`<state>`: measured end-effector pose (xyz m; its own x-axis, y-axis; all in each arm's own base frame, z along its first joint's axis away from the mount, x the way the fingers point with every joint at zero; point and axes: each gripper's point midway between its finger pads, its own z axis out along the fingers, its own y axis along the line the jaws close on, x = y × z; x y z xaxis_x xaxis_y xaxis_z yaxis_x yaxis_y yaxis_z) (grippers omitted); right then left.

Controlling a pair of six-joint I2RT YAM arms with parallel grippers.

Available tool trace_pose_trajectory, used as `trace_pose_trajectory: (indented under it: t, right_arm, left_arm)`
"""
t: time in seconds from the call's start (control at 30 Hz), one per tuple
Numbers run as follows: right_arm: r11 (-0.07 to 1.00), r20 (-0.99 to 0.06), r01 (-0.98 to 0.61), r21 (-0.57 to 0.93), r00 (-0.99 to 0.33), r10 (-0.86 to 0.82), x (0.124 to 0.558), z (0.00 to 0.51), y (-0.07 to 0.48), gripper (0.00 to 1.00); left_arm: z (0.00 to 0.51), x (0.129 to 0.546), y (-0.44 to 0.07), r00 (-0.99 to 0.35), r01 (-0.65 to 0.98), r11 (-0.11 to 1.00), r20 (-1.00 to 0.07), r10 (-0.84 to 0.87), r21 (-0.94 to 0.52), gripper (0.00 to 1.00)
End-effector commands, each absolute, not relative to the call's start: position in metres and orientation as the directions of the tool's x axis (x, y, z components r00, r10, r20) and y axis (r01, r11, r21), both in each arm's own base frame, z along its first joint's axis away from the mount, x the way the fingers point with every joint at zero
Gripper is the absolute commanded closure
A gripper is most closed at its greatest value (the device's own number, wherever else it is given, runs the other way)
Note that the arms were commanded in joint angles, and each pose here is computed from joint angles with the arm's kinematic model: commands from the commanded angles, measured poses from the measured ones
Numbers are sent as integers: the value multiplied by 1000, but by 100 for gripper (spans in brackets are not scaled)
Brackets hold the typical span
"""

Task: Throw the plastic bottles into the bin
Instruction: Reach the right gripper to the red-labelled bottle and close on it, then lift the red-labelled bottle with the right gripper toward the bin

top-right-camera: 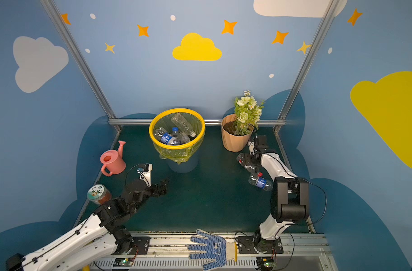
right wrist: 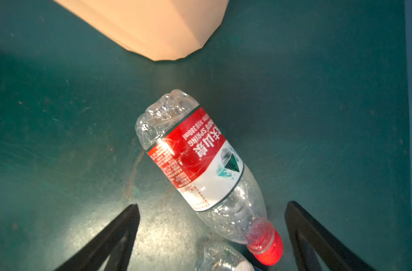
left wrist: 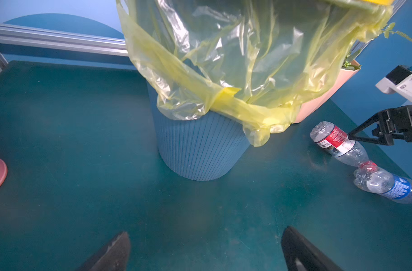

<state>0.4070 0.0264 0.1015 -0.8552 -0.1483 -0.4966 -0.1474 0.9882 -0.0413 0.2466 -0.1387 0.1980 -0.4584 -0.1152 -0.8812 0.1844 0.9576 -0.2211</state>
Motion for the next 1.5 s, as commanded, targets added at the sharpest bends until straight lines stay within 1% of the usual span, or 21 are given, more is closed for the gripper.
trace_pose_trajectory:
  t: [0.0,0.13,0.3,0.87,1.1,1.23,1.33,1.47]
  right_arm:
    - [975,-477,-203,-93,-850,-223,414,100,29,5]
    - [968,-414,-235,-87,-876,-250,414,83,32,7]
    - [961,-341,-247,-122,-899,-274,410,69,28,9]
    - [927,-220,-312,-207,-909,-355,412,42,27,16]
    - [905,-211,-352,-238,-891,-402,418,39,35,19]
    - [892,-205,-375,-251,-880,-428,420,36,39,23]
    - [886,-196,-390,-252,-876,-442,420,33,42,28]
    - [887,-203,-397,-238,-872,-445,419,33,47,42]
  left_arm:
    - [201,247,-137,-436,182,958,-891,-123,-221,0]
    - [200,246,-136,-439,181,959,-891,-119,-217,0]
    - [196,244,-131,-439,170,963,-891,-115,-208,0]
    - [193,239,-122,-422,157,964,-897,-132,-215,0]
    - [196,239,-121,-416,157,963,-899,-137,-220,0]
    - [193,238,-120,-423,151,964,-896,-138,-220,0]
    - [193,238,-119,-421,148,964,-896,-141,-222,0]
    - [194,237,-119,-419,146,964,-897,-142,-221,0]
